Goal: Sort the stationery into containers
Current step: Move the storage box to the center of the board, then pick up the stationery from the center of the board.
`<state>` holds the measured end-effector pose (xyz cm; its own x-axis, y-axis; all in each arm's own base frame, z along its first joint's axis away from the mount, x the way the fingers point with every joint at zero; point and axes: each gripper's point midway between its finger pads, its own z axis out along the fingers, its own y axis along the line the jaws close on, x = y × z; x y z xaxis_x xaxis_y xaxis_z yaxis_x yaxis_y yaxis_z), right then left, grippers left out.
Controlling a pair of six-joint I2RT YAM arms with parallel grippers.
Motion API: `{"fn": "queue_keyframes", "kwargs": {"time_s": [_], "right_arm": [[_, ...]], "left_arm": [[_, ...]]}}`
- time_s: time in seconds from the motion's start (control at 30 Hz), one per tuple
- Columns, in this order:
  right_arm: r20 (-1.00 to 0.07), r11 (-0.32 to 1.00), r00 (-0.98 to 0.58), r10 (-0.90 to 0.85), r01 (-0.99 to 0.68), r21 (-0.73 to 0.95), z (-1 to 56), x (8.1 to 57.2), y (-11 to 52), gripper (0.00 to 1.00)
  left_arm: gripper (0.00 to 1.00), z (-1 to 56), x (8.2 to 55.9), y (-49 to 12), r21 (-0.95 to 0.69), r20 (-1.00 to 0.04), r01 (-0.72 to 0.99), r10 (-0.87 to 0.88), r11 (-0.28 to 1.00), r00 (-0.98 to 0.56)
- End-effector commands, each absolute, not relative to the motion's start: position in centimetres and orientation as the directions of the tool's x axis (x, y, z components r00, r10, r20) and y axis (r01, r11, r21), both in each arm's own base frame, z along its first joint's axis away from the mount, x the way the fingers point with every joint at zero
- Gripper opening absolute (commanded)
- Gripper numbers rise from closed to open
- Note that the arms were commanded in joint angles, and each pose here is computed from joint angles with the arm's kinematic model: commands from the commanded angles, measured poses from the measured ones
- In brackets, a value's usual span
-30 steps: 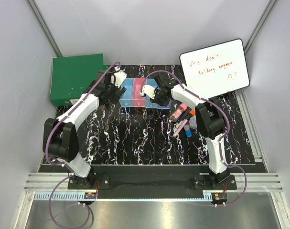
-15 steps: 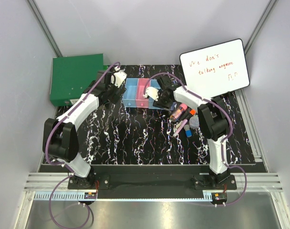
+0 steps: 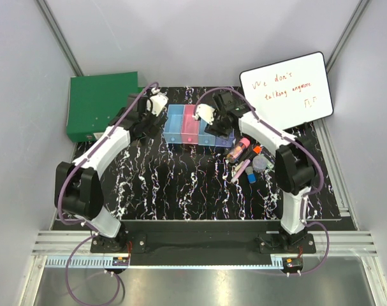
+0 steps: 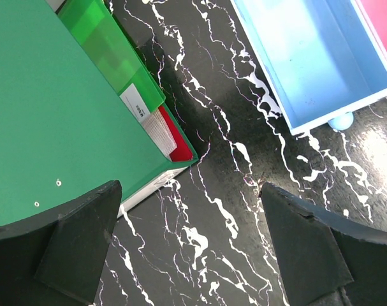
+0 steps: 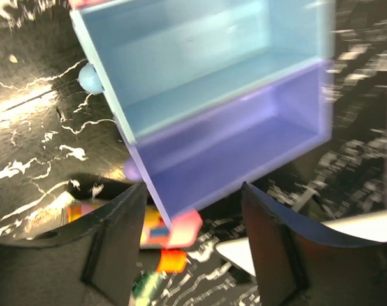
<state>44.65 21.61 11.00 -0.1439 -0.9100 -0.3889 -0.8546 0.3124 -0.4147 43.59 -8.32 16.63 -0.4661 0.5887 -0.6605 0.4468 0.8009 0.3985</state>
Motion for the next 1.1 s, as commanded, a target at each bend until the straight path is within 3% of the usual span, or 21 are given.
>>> {"fn": "queue_keyframes", "kwargs": {"time_s": [0.0, 0.03, 0.13, 0.23, 0.47, 1.07], "right_arm": [[-0.491, 0.374, -0.095, -0.866, -0.775, -0.509, 19.5, 43.3, 20.6, 0.72], [-0.487, 0.36, -0.087, -0.869, -0.785, -0.504, 19.5, 42.4, 20.2, 0.8], [-0.465, 0.331, -0.092, -0.881, -0.822, -0.464, 19.0, 38.3, 18.3, 0.92], [-0.467, 0.357, -0.144, -0.872, -0.841, -0.408, 18.2, 35.0, 16.4, 0.97], [-0.449, 0.489, -0.345, -0.824, -0.834, -0.257, 14.5, 32.8, 10.7, 0.98], [-0.35, 0.506, -0.439, -0.828, -0.853, -0.128, 8.3, 32.5, 6.6, 0.98]], "left_arm": [[0.98, 19.1, 42.4, -8.7, 0.406, -0.689, 0.475, 0.603, 0.781, -0.402], [0.99, 19.2, 41.9, -8.6, 0.416, -0.686, 0.483, 0.615, 0.771, -0.39], [0.99, 19.2, 40.6, -8.7, 0.435, -0.663, 0.532, 0.658, 0.726, -0.356], [0.99, 19.0, 39.2, -8.4, 0.435, -0.642, 0.557, 0.678, 0.707, -0.358], [0.99, 18.8, 36.5, -8.4, 0.431, -0.628, 0.595, 0.699, 0.678, -0.343], [0.99, 19.5, 37.3, -7.8, 0.472, -0.609, 0.566, 0.714, 0.676, -0.345]]}}
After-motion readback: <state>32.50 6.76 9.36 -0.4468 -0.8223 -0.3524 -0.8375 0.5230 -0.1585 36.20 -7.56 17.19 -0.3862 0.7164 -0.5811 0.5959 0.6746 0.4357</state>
